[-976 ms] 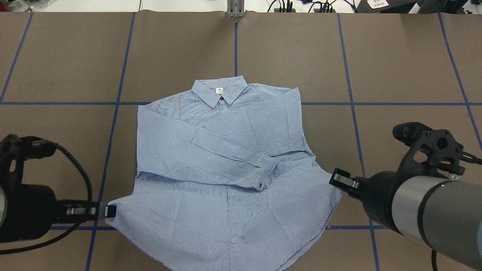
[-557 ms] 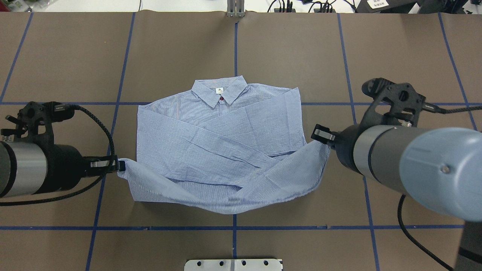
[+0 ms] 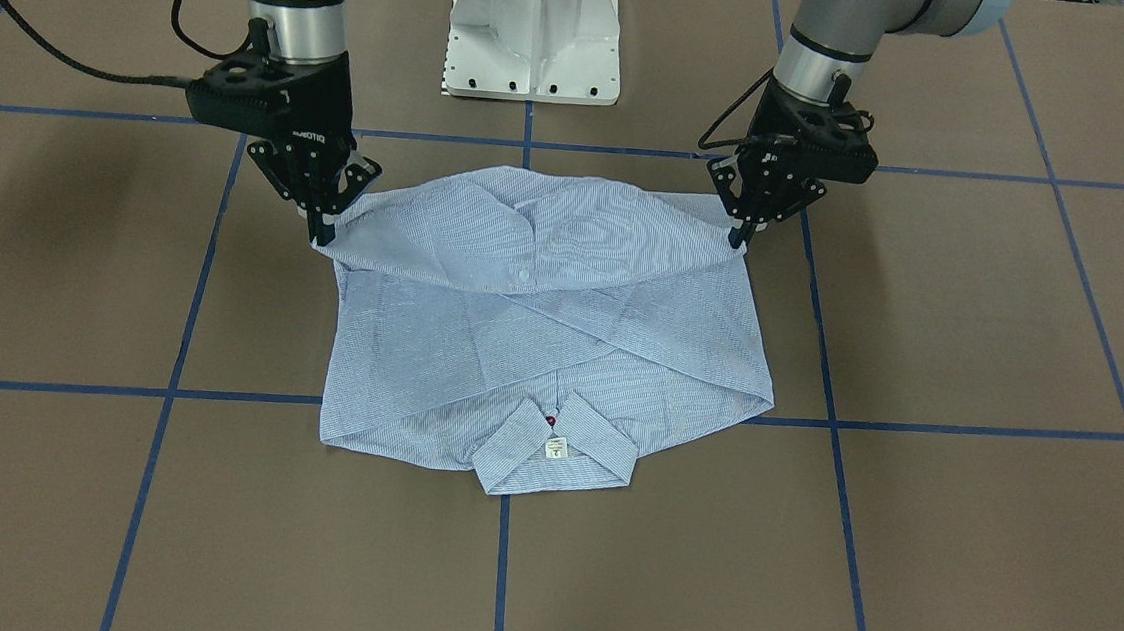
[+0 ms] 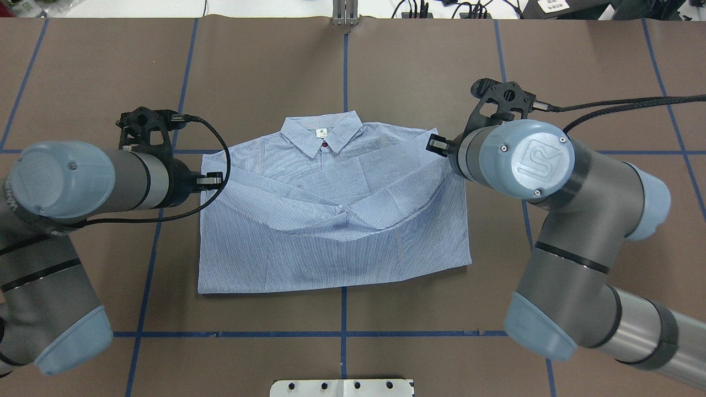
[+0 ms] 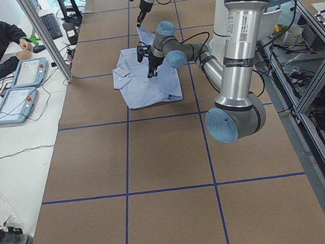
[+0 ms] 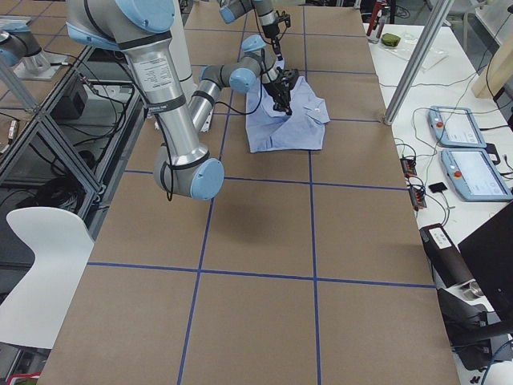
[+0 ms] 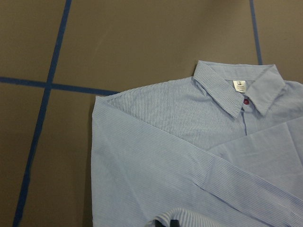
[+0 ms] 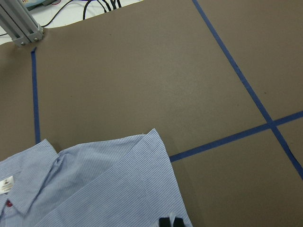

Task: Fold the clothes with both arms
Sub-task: 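Lay the hem down near the collar and open both grippers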

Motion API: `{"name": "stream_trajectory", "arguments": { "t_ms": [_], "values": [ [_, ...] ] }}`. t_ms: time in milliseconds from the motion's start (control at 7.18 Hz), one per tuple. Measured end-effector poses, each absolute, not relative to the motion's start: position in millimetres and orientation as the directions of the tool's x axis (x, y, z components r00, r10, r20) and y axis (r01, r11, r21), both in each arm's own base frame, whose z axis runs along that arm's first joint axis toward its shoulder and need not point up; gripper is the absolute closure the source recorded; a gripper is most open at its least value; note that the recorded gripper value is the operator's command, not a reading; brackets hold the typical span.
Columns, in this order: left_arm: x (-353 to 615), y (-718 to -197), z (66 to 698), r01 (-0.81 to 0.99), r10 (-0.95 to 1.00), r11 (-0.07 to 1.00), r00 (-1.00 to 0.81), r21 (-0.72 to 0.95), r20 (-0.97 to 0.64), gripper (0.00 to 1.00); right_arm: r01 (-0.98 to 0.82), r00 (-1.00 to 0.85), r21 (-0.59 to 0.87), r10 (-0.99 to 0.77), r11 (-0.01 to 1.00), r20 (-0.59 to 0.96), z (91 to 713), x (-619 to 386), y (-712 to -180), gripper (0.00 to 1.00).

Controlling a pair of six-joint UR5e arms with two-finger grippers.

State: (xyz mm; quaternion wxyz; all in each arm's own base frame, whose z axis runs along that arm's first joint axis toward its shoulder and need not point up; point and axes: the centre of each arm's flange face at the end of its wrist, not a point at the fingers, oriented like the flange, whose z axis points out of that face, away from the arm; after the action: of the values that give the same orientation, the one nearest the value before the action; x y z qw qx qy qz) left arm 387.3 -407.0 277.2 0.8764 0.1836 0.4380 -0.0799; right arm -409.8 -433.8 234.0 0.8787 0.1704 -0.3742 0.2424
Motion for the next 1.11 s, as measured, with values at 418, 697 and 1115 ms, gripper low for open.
{"name": "stream_trajectory", "arguments": {
  "t_ms": [418, 697, 1115],
  "values": [
    [403, -426, 304, 0.271, 0.06, 0.916, 0.636, 0.295, -0.77, 1.0, -0.515, 0.627, 0.128, 0.271, 0.847, 0.73, 251, -443, -493, 1.0],
    [423, -441, 342, 0.269, 0.057, 0.916, 0.645, 0.296, -0.762, 1.0, -0.499, 0.644, 0.142, 0.256, 0.855, 0.721, 278, -475, -521, 1.0],
    [433, -454, 369, 0.282, 0.064, 0.91, 0.631, 0.305, -0.773, 1.0, -0.473, 0.66, 0.165, 0.224, 0.866, 0.717, 303, -477, -539, 1.0]
  ]
}}
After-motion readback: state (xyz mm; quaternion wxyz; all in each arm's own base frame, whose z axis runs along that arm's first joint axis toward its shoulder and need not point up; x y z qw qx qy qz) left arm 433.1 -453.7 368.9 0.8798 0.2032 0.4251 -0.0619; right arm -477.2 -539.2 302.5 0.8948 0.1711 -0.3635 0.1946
